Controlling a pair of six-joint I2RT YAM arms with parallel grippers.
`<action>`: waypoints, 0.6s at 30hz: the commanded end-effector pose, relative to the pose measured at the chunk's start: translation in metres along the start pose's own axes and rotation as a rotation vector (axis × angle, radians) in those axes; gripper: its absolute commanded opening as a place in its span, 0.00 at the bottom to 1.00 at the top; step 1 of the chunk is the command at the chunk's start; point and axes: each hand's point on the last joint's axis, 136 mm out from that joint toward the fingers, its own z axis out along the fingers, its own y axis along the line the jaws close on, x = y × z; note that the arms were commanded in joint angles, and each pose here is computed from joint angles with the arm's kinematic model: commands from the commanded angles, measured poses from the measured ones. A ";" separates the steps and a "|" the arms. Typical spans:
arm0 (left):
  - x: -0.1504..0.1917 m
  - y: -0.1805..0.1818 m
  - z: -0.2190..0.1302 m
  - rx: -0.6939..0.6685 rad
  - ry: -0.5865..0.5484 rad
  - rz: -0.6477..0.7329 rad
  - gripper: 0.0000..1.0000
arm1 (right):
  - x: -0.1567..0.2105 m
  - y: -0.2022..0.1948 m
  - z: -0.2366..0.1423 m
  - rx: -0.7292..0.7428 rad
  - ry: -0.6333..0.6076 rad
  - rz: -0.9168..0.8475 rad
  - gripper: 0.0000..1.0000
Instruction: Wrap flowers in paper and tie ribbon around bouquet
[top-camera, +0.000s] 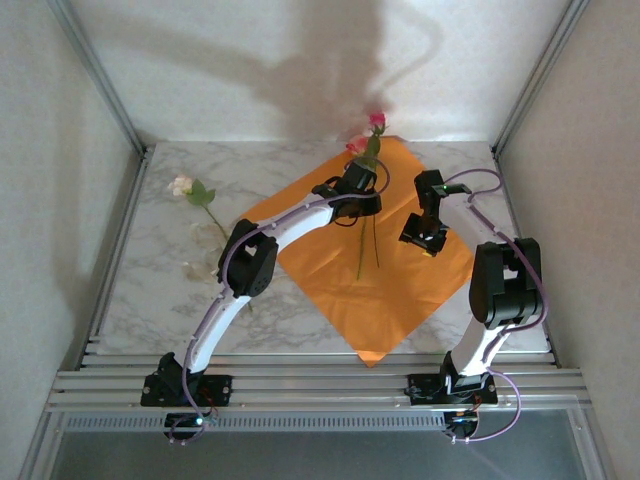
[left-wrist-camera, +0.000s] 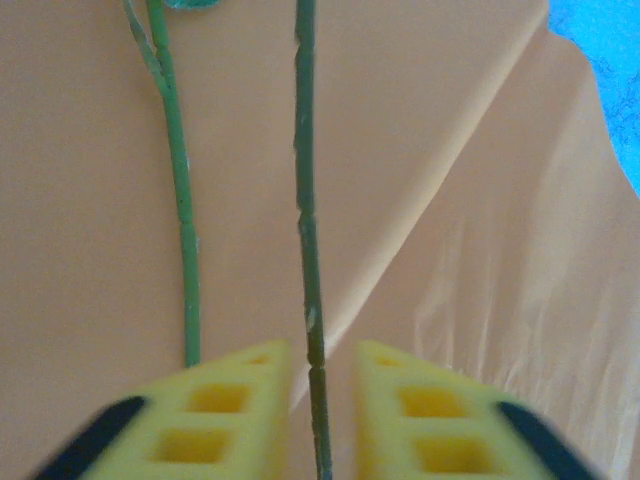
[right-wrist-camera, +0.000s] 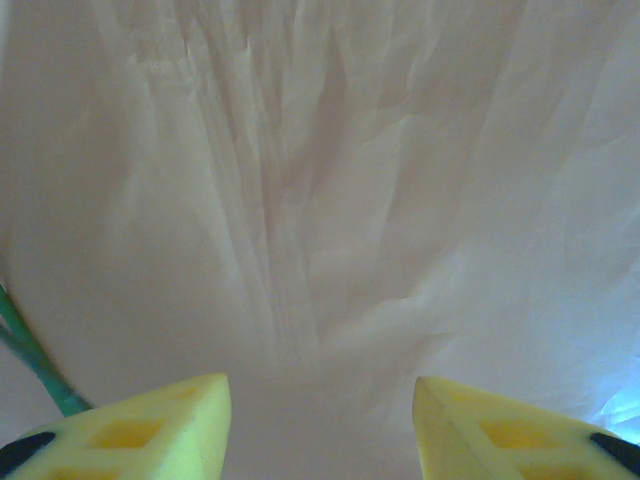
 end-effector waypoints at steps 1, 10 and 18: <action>-0.003 0.000 -0.017 -0.037 0.006 0.005 0.36 | 0.003 -0.006 0.007 0.023 0.029 0.009 0.52; -0.056 0.037 -0.160 -0.225 -0.141 -0.087 0.52 | -0.009 0.000 0.025 0.031 0.049 -0.019 0.53; 0.001 0.238 -0.251 -0.679 0.021 -0.207 0.48 | -0.019 0.009 0.015 0.014 0.015 -0.049 0.53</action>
